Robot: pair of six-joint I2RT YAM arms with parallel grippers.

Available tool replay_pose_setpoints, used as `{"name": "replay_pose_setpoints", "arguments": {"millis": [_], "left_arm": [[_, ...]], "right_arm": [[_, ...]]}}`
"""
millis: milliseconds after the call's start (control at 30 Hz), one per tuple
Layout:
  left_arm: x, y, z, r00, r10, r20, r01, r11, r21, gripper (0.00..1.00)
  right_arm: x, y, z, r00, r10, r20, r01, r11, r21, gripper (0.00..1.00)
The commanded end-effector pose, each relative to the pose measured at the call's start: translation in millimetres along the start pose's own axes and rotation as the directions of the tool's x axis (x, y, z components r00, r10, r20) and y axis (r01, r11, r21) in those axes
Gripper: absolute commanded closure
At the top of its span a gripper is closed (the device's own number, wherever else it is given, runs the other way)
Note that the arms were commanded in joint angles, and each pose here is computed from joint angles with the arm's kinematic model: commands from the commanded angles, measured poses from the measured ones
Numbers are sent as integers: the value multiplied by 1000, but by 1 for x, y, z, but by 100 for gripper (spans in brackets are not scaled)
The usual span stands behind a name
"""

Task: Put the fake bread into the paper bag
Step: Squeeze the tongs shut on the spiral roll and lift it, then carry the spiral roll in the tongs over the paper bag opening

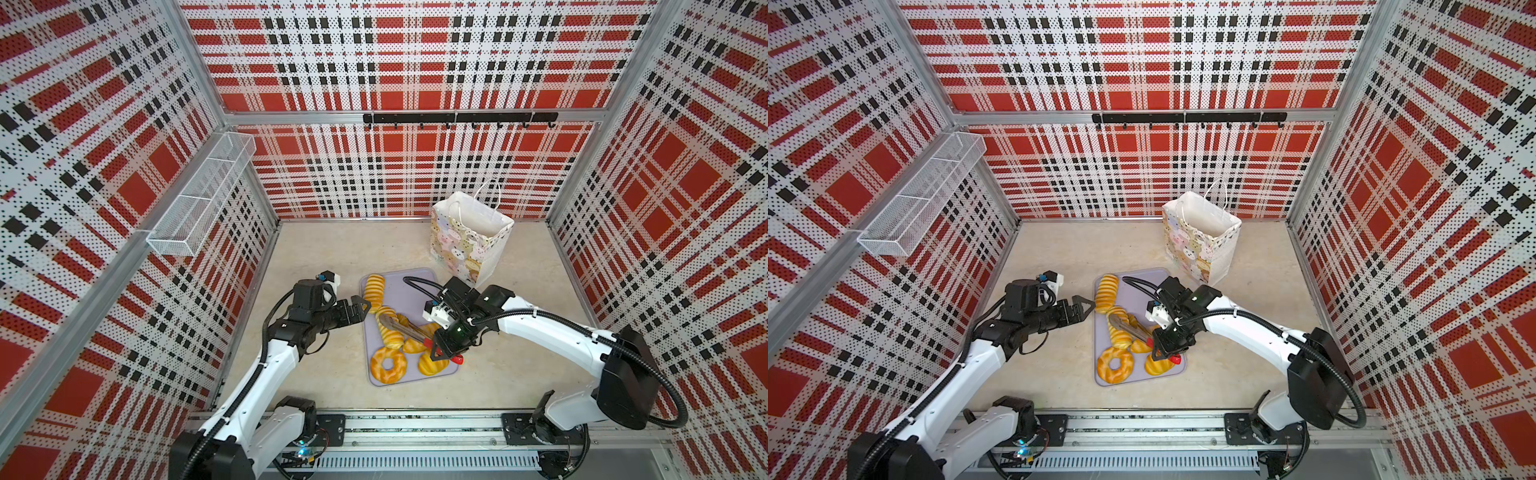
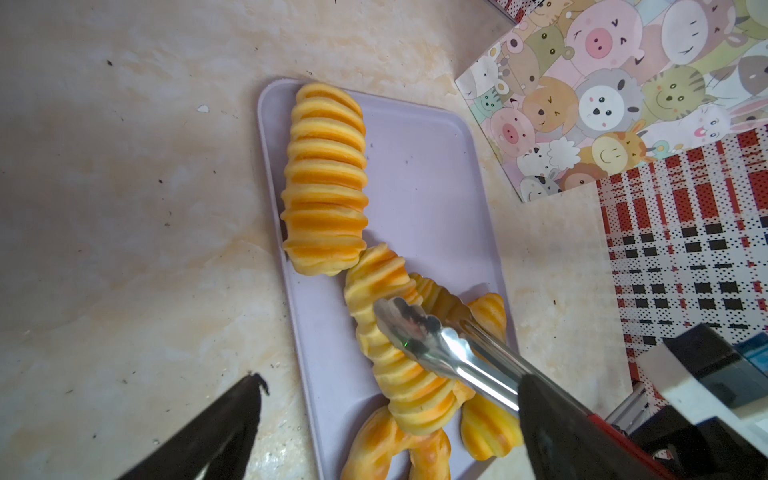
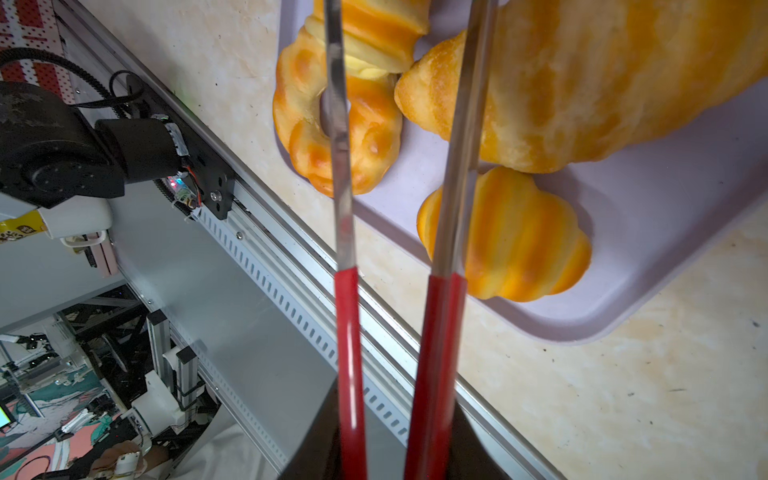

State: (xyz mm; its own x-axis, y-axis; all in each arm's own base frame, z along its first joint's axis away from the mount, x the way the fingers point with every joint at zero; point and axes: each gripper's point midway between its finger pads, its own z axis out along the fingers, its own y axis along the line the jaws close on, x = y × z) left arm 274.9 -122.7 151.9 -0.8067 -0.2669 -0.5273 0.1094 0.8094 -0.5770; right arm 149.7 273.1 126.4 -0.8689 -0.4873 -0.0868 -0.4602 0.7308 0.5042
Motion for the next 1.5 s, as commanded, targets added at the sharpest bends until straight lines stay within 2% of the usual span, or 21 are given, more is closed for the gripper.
{"name": "replay_pose_setpoints", "arguments": {"millis": [0, 333, 500, 600, 867, 1100, 1333, 1467], "left_arm": [[-1, -6, -3, 999, 30, 9, -31, 999, 24, 2], [-30, -17, -27, 988, 25, 149, -34, 998, 57, 2], [-48, -33, -39, 967, -7, 253, -27, 991, 131, 2], [-56, -44, -46, 954, -34, 298, -24, 982, 188, 2], [-68, -59, -65, 920, -48, 389, -55, 967, 250, 2], [-79, -80, -83, 886, -20, 464, -135, 945, 299, 2], [-89, -95, -91, 853, -26, 522, -182, 922, 343, 2], [-91, -103, -90, 843, -19, 537, -208, 910, 358, 2]], "right_arm": [[-8, 10, -10, 999, -38, 36, 38, 999, 2, 77], [-30, 11, -61, 956, -85, 280, 63, 994, 88, 79], [-43, 8, -91, 895, -161, 415, 106, 983, 153, 78], [-52, 8, -110, 843, -205, 498, 128, 974, 184, 78], [-58, 23, -159, 638, -306, 707, 199, 952, 232, 78], [-48, 13, -198, 462, -328, 824, 134, 944, 301, 79], [-44, 2, -228, 267, -346, 900, 60, 937, 343, 79], [-48, 7, -243, 185, -363, 913, 53, 932, 359, 79]]}}
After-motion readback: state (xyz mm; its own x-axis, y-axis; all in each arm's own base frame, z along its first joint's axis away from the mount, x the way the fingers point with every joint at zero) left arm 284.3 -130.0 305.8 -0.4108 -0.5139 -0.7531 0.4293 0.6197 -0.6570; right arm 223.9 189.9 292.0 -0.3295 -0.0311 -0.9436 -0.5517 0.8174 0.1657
